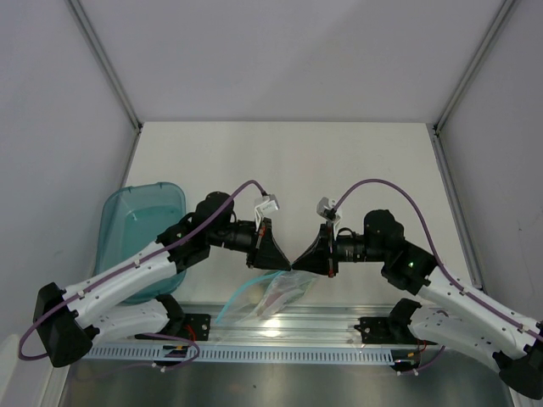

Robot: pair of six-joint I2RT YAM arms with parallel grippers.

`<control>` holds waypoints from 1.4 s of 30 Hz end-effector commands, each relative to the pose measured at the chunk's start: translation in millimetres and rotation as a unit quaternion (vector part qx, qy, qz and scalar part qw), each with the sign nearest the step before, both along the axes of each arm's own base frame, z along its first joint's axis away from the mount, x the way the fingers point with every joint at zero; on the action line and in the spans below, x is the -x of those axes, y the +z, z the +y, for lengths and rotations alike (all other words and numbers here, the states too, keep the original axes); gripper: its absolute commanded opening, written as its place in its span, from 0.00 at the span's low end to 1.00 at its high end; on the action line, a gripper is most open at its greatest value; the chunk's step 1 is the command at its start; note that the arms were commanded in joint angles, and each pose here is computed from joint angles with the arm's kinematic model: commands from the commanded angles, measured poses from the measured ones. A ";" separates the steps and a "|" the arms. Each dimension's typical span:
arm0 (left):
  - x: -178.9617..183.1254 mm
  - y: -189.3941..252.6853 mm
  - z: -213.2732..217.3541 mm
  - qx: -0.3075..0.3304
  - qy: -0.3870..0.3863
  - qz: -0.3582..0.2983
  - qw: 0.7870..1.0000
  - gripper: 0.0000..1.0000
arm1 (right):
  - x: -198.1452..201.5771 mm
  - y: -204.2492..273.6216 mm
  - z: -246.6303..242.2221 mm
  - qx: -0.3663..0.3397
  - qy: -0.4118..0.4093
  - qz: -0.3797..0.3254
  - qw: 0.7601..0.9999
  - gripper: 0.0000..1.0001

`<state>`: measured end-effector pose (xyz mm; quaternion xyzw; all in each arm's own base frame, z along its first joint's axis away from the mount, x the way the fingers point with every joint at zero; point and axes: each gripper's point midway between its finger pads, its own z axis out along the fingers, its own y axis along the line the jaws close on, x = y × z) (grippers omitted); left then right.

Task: Place the food in the zip-top bag and seal the zipper
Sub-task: Zip the zipper food storage bag at the center of the board.

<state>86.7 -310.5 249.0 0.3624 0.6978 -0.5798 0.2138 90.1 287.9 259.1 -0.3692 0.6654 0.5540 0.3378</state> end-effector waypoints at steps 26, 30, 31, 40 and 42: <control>4.6 0.7 21.5 -0.023 0.027 -0.018 0.999 0.01 | -79.6 7.7 -48.6 0.051 -0.256 -0.045 0.964 0.00; 7.0 1.2 28.8 -0.027 0.034 -0.021 0.999 0.01 | -82.9 9.6 -55.1 0.054 -0.262 -0.042 0.963 0.00; 8.6 1.8 31.4 -0.028 0.036 -0.023 0.999 0.01 | -85.1 9.4 -57.4 0.055 -0.267 -0.042 0.961 0.00; 15.1 -1.7 51.9 -0.044 0.057 -0.034 0.997 0.00 | -90.0 11.3 -70.6 0.056 -0.286 -0.037 0.956 0.00; 16.9 -2.4 56.8 -0.046 0.063 -0.036 0.996 0.00 | -90.7 10.5 -73.0 0.056 -0.289 -0.035 0.955 0.00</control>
